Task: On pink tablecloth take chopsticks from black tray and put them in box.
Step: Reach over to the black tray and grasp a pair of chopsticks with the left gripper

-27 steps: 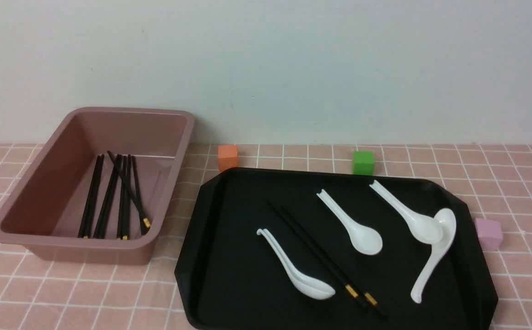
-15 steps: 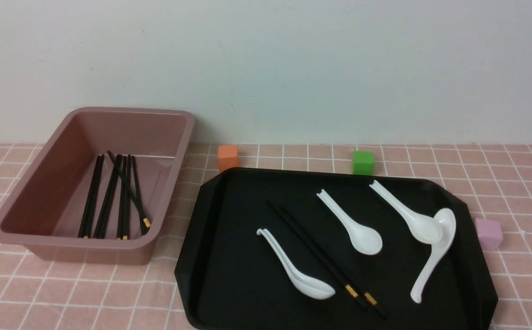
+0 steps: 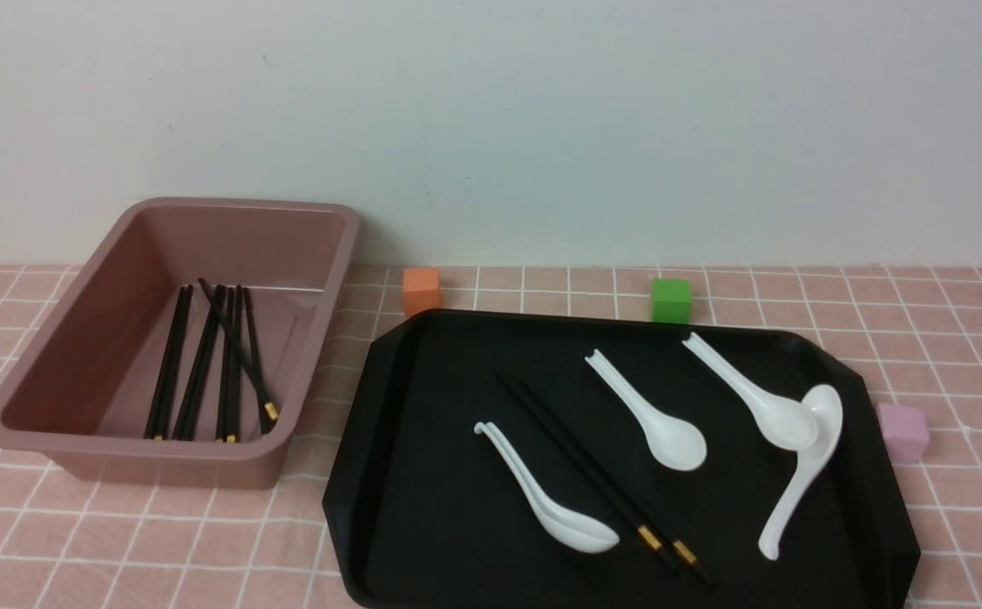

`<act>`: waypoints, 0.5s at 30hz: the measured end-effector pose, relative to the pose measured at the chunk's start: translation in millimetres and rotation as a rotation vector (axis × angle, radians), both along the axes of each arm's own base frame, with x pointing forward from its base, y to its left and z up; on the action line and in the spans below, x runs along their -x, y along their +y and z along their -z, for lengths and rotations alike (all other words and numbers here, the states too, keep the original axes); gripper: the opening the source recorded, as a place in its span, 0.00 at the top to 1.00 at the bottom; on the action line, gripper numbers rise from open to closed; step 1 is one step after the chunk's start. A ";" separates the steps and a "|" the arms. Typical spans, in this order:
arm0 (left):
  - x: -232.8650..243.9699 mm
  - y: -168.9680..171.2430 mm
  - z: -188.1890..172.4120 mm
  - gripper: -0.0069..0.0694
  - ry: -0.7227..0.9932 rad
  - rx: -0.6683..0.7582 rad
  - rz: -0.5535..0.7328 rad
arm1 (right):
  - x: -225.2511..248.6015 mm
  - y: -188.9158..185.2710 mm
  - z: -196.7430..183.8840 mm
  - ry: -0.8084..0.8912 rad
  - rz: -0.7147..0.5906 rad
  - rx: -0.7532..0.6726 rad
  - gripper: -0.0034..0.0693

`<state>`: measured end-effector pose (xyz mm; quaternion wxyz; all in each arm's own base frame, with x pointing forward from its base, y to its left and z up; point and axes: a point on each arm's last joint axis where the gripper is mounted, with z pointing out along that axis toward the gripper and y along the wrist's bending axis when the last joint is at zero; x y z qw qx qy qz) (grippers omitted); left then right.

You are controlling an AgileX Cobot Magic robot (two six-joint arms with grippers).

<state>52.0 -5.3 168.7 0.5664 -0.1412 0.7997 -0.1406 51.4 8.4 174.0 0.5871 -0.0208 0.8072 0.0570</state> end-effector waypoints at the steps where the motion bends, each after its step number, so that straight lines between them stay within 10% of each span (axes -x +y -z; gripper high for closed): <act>1: 0.0 0.0 0.0 0.60 0.000 0.000 0.000 | 0.0 0.0 0.0 0.000 0.000 0.000 0.62; 12: -2.2 0.3 -7.1 0.60 -0.082 0.023 -0.010 | 0.0 0.0 0.0 0.000 0.000 0.000 0.62; 15: -3.7 -2.3 -15.9 0.60 -0.154 0.335 -0.055 | 0.0 0.0 0.0 0.000 0.000 0.000 0.62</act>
